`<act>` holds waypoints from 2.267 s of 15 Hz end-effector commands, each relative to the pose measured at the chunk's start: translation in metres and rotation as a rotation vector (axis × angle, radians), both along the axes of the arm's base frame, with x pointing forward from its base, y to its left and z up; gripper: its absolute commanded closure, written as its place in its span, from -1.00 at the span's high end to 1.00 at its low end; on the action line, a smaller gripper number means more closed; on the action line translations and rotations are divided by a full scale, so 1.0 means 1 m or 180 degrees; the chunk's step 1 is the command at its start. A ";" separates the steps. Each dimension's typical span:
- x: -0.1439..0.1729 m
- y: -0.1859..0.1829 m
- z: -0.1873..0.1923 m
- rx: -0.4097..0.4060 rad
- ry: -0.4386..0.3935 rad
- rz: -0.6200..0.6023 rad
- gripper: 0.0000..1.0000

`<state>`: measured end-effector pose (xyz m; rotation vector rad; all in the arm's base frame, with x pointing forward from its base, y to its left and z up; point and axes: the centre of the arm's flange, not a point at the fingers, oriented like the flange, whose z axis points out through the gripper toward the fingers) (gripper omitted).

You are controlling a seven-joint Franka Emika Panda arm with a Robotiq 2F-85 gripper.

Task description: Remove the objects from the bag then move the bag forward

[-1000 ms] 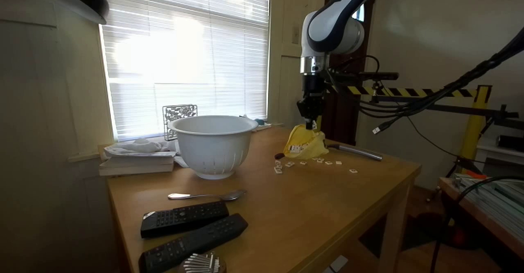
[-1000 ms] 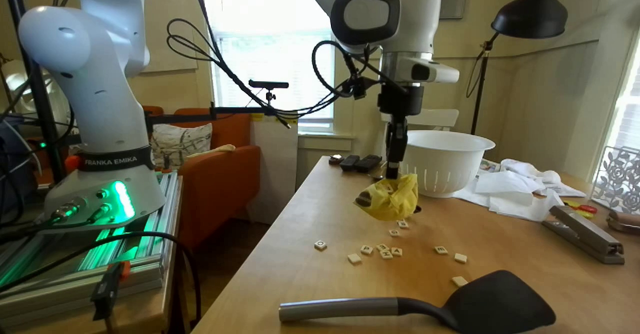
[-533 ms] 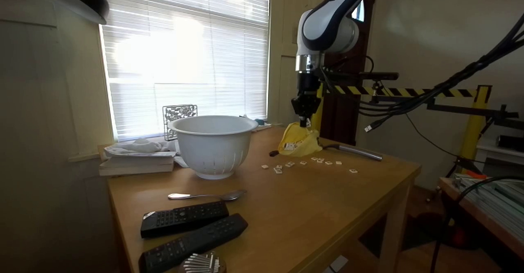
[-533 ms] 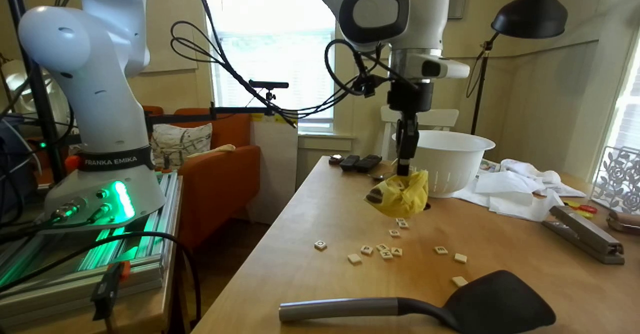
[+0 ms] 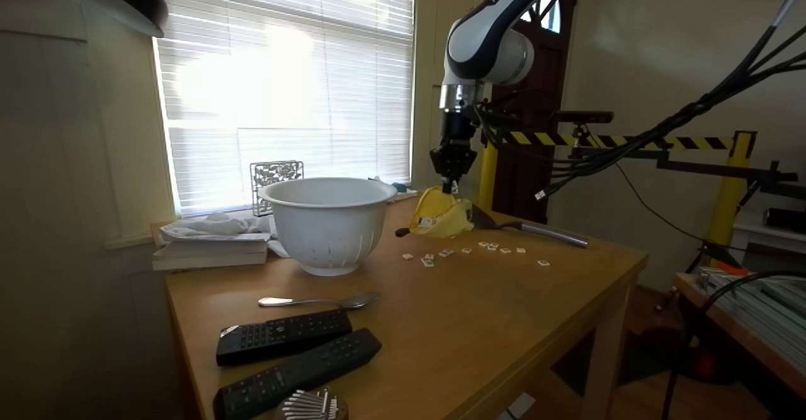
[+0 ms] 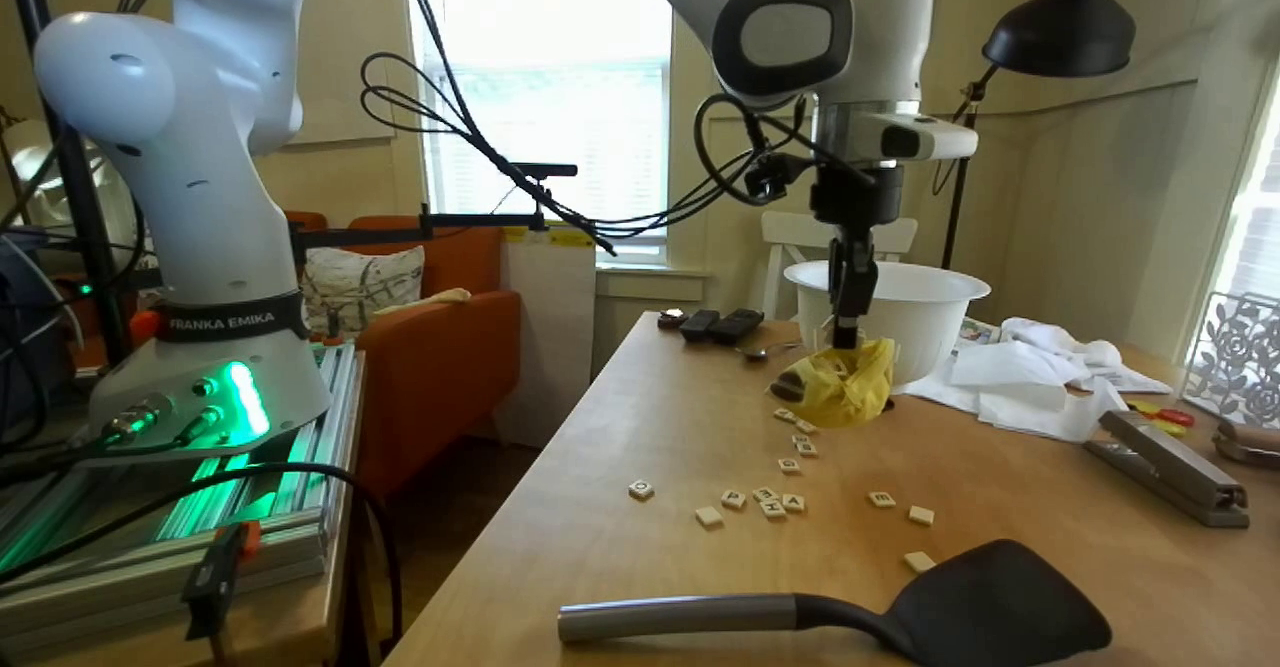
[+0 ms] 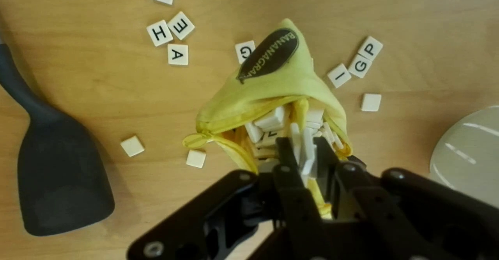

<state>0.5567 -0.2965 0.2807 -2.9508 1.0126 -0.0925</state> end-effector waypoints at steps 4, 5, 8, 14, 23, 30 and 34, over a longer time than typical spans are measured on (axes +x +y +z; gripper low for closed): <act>0.052 -0.037 -0.016 0.0012 -0.0300 -0.0120 -0.91; 0.061 -0.042 -0.020 0.0022 -0.0344 -0.0120 -0.91; 0.083 -0.056 -0.035 0.0057 -0.0395 -0.0168 -0.91; 0.110 -0.094 -0.073 -0.0056 -0.0352 -0.0342 -0.91; 0.125 -0.108 -0.090 -0.0133 -0.0243 -0.0431 -0.02; 0.122 -0.101 -0.050 -0.0195 -0.0097 -0.0383 0.96; 0.108 -0.101 -0.035 -0.0259 0.0010 -0.0358 1.00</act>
